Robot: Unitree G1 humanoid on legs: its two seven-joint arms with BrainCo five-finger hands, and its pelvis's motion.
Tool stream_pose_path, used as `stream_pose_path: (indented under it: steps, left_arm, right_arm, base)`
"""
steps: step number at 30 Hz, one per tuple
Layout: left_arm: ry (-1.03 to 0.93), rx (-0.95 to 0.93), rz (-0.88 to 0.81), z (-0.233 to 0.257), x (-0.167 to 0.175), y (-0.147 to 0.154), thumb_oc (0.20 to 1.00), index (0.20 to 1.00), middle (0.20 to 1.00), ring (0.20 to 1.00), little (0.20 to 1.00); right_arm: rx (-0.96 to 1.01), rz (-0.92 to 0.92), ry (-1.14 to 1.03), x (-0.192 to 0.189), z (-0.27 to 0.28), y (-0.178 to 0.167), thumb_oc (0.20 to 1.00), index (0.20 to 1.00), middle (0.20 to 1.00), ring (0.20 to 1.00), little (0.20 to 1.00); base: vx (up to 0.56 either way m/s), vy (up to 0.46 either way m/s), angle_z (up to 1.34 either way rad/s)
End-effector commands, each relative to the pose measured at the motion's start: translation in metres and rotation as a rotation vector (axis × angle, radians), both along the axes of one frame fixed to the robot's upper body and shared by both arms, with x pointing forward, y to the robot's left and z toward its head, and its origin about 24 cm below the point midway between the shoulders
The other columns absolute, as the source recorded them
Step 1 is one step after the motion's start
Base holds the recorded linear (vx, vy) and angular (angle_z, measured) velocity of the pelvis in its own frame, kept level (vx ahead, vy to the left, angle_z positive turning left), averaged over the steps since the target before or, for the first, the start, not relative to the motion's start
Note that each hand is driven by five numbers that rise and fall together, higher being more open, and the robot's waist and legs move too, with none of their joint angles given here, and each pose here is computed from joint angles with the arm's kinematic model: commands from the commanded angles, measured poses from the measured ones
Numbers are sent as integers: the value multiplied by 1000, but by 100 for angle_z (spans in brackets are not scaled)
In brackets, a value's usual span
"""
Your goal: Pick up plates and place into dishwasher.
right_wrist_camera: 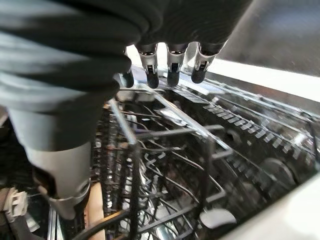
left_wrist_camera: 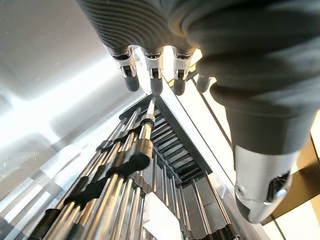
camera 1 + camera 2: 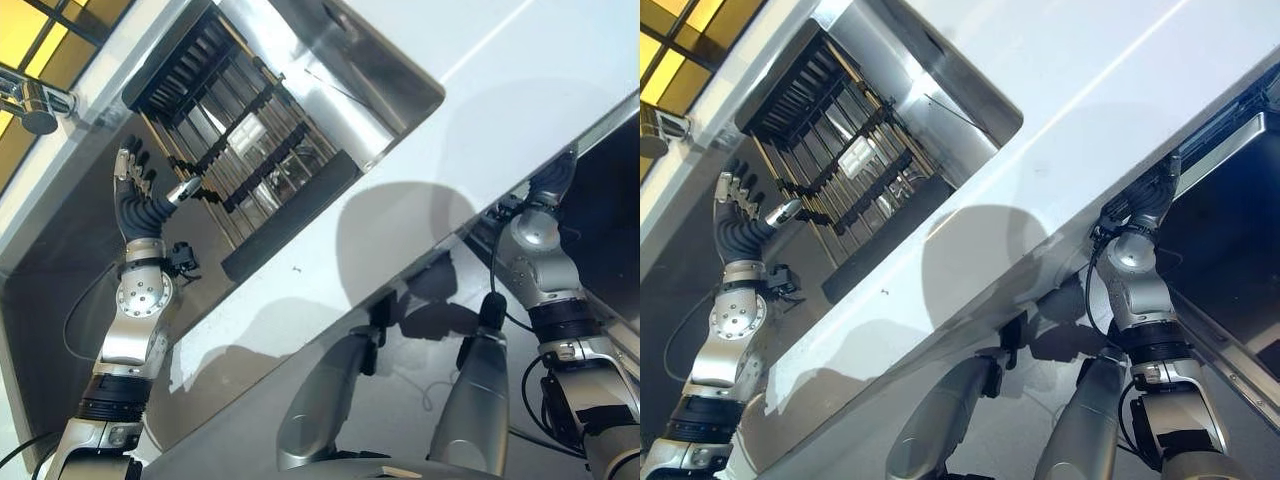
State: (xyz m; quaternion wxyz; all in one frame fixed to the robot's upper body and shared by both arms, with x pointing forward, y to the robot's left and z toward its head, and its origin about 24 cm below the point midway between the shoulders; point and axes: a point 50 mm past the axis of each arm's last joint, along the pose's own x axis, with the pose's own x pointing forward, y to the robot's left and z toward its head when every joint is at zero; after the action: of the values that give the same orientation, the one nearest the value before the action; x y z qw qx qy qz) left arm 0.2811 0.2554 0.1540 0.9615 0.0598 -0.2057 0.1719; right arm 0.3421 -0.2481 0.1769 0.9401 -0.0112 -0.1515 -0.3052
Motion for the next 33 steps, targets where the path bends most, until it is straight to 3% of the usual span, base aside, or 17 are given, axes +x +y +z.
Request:
stream_pose_path:
  steps: [1, 17, 33]
  left_arm:
    - [-51, 3, 53, 15, -8, 20, 1000, 1000, 1000, 1000, 1000]
    - [47, -36, 104, -4, -13, 30, 1000, 1000, 1000, 1000, 1000]
    - [62, -67, 110, -23, -22, 27, 1000, 1000, 1000, 1000, 1000]
  right_arm:
    - [-66, 120, -231, 0, 57, 41, 1000, 1000, 1000, 1000, 1000]
    - [-89, -37, -97, -40, -5, -13, 1000, 1000, 1000, 1000, 1000]
    - [-25, -457, -46, -93, -45, -67, 1000, 1000, 1000, 1000, 1000]
  base:
    - [-19, 155, -28]
    - [15, 40, -37]
    - [4, 26, -18]
